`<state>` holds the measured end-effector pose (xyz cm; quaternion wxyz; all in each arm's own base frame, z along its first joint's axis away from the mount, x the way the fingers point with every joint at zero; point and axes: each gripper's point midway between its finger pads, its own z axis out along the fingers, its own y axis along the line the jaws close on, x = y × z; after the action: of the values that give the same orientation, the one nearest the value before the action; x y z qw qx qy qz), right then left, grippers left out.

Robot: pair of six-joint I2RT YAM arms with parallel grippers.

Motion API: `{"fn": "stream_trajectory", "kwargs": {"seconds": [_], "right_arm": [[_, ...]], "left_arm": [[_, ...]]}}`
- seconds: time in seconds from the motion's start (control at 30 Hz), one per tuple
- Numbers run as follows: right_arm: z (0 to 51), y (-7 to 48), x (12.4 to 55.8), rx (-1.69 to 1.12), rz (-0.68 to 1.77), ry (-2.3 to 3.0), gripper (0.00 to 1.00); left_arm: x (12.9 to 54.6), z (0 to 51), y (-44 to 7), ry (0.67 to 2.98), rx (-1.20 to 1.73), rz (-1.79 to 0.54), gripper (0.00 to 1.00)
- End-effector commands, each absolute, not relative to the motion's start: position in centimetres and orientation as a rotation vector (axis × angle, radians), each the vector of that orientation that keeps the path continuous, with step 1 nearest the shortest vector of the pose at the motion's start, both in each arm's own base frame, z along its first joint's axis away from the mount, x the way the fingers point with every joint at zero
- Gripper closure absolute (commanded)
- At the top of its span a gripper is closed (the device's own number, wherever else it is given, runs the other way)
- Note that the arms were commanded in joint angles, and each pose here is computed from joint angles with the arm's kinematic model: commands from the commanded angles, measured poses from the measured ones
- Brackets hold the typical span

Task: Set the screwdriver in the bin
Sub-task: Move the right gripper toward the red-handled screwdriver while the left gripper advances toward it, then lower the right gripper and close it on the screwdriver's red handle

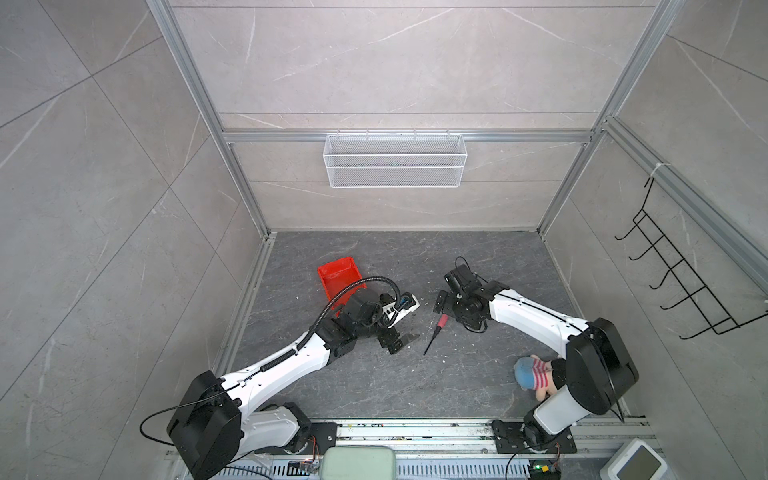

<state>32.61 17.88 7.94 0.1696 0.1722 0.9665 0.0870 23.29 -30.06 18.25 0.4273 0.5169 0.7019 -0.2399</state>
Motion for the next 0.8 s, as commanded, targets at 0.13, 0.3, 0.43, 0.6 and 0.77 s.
{"fn": "stream_trajectory", "kwargs": {"seconds": [0.13,0.3,0.43,0.6,0.77], "right_arm": [[6.7,18.7,32.8,0.556,0.204,2.831,0.23],[5.2,18.7,33.6,0.579,0.171,2.861,0.3],[4.1,19.3,34.3,0.566,0.182,2.889,0.42],[2.6,20.0,34.6,0.567,0.174,2.929,0.53],[1.6,20.0,34.4,0.578,0.153,2.955,0.6]], "left_arm": [[22.9,19.1,-30.3,1.718,1.314,-0.584,0.0],[22.7,18.8,-29.9,1.725,1.301,-0.579,0.0],[22.6,18.7,-29.8,1.731,1.296,-0.58,0.0],[22.5,18.5,-29.8,1.726,1.304,-0.576,0.0],[22.6,18.5,-29.7,1.731,1.298,-0.575,0.0]]}}
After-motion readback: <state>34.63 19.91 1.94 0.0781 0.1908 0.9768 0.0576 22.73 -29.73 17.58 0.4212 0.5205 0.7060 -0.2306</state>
